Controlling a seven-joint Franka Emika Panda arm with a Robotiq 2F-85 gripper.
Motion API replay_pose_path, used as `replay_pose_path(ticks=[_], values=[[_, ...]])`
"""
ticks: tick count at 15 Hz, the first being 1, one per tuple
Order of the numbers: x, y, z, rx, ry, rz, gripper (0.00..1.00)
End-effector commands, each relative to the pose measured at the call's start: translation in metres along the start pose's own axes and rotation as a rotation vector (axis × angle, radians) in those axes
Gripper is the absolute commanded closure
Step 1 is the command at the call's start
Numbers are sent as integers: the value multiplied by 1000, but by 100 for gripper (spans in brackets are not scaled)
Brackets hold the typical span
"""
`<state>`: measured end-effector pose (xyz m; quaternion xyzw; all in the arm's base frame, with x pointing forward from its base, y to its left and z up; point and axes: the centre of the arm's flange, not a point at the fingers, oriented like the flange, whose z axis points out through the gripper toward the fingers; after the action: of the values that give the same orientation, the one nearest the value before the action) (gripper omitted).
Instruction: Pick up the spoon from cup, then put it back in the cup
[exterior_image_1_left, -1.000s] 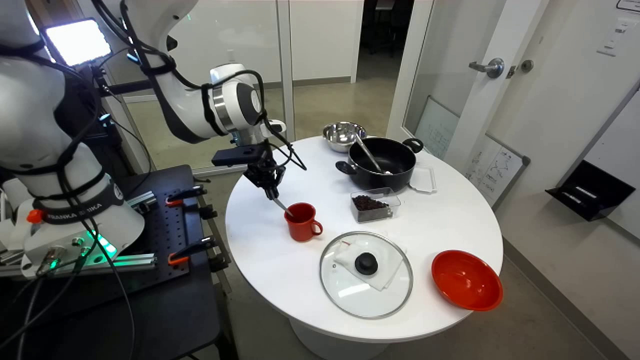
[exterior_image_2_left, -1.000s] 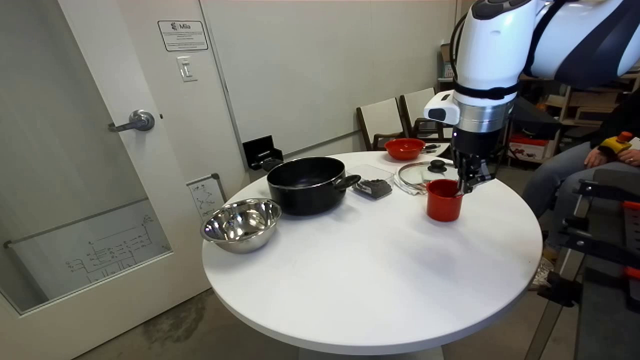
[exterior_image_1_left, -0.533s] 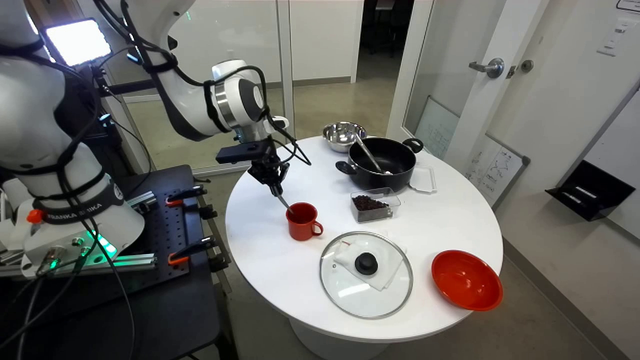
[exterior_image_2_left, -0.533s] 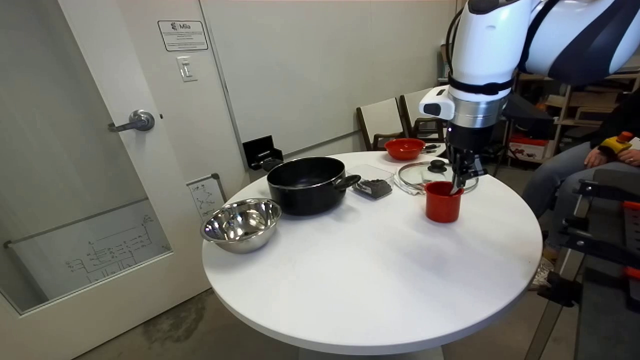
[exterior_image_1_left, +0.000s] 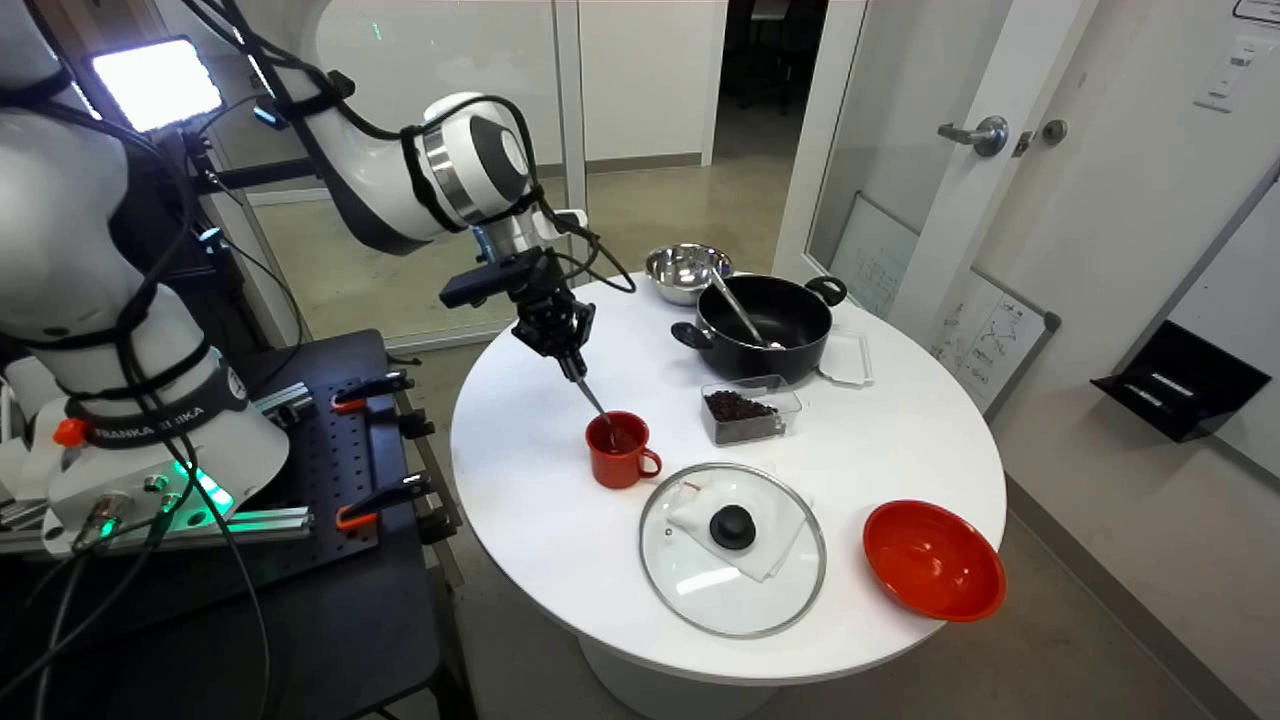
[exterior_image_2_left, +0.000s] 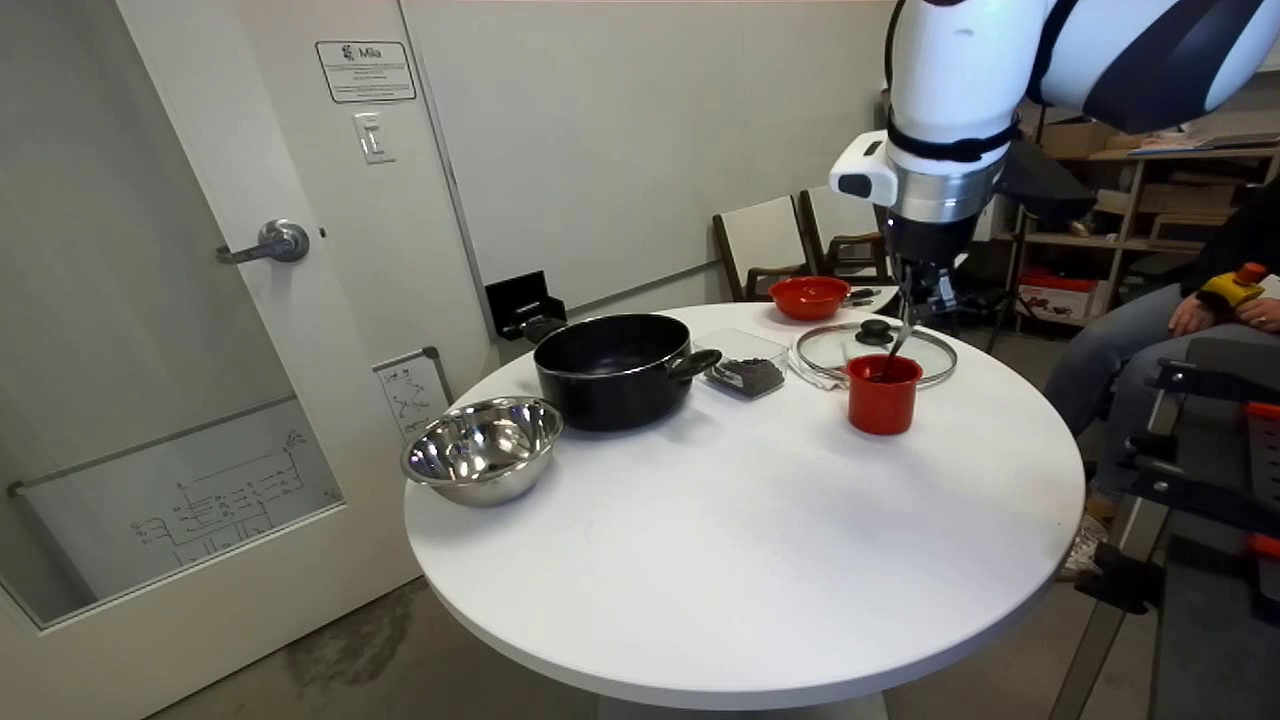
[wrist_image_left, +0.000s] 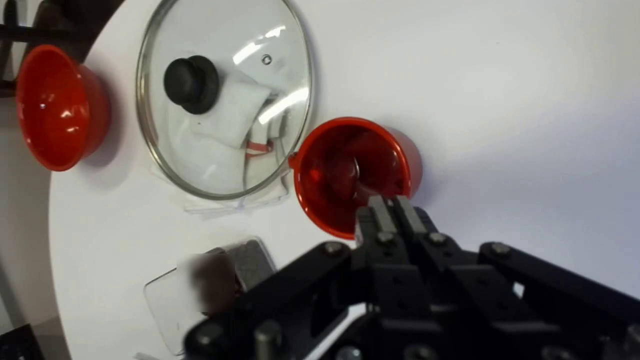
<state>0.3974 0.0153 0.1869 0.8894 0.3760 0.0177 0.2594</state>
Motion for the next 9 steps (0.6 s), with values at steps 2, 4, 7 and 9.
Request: replay_pose_path(ticks=[2,4,7,9], values=[[-7,34,-64,-90,119,97,99],[-7,46,-83,-116,154,111,99],[-6,59,-105,-138,208,121,99],[-2,64,-114,-117,276,153,99]])
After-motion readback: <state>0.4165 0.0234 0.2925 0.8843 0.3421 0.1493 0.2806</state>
